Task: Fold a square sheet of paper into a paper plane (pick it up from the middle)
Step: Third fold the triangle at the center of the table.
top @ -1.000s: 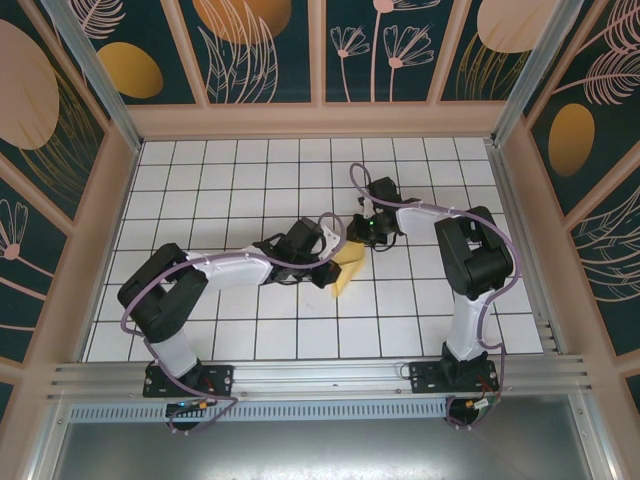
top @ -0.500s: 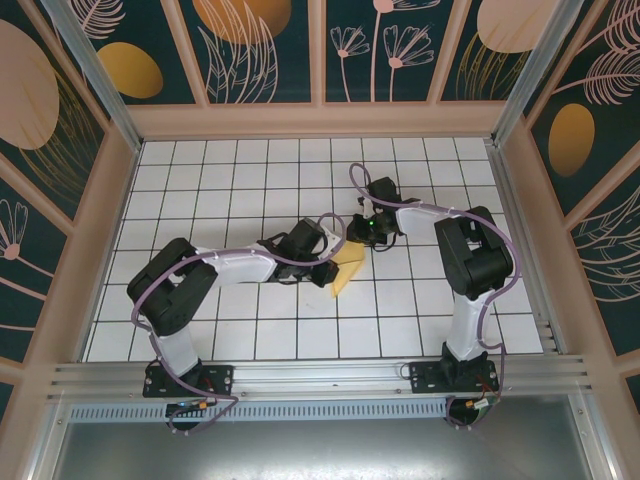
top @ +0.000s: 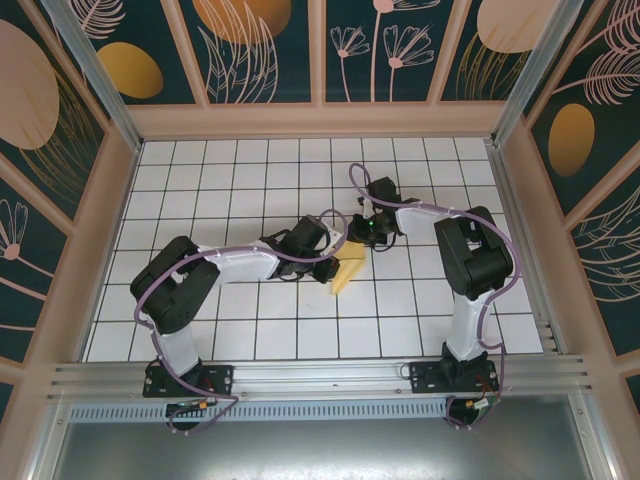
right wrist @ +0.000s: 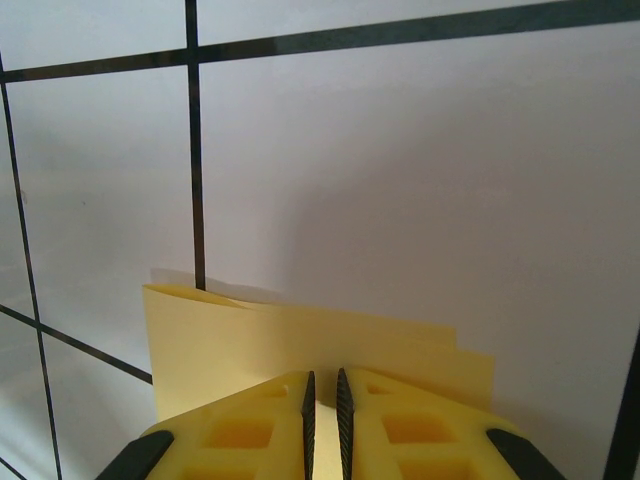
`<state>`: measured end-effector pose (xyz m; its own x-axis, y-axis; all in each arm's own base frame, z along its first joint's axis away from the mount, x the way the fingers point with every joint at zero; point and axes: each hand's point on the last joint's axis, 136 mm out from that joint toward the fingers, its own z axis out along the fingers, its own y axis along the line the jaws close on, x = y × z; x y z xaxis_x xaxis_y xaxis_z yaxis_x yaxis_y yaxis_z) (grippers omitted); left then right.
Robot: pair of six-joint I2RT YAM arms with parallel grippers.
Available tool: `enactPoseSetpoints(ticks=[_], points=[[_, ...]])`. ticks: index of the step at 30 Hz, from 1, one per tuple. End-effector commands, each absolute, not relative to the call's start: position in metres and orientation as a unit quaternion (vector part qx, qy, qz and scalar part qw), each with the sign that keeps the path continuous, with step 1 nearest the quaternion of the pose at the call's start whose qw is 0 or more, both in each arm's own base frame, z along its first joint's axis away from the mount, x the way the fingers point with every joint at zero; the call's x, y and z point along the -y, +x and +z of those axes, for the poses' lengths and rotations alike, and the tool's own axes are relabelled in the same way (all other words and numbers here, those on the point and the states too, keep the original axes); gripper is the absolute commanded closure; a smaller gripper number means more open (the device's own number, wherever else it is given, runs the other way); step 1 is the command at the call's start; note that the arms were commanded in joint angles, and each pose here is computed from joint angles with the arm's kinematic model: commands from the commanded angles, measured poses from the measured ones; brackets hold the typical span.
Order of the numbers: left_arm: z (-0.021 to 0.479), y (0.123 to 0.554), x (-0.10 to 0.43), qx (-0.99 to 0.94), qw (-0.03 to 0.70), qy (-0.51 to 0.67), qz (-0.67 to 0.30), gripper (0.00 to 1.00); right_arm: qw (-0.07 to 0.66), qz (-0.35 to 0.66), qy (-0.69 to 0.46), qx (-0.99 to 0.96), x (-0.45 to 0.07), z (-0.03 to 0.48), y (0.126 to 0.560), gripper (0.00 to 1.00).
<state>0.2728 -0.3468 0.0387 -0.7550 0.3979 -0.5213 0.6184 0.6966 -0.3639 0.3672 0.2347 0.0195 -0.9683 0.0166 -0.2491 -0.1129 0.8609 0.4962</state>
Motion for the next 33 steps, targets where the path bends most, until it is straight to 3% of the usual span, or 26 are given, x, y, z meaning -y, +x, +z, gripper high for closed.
enactPoseSetpoints(ticks=[1,33], points=[[0.033,0.274,0.345,-0.901,0.198,0.284,-0.261,0.97,0.121,0.246,-0.036,-0.961,-0.235,0.016,0.366,0.83],[0.020,0.275,0.347,-0.911,0.183,0.262,-0.261,0.94,0.119,0.243,-0.035,-0.962,-0.235,0.014,0.366,0.83]])
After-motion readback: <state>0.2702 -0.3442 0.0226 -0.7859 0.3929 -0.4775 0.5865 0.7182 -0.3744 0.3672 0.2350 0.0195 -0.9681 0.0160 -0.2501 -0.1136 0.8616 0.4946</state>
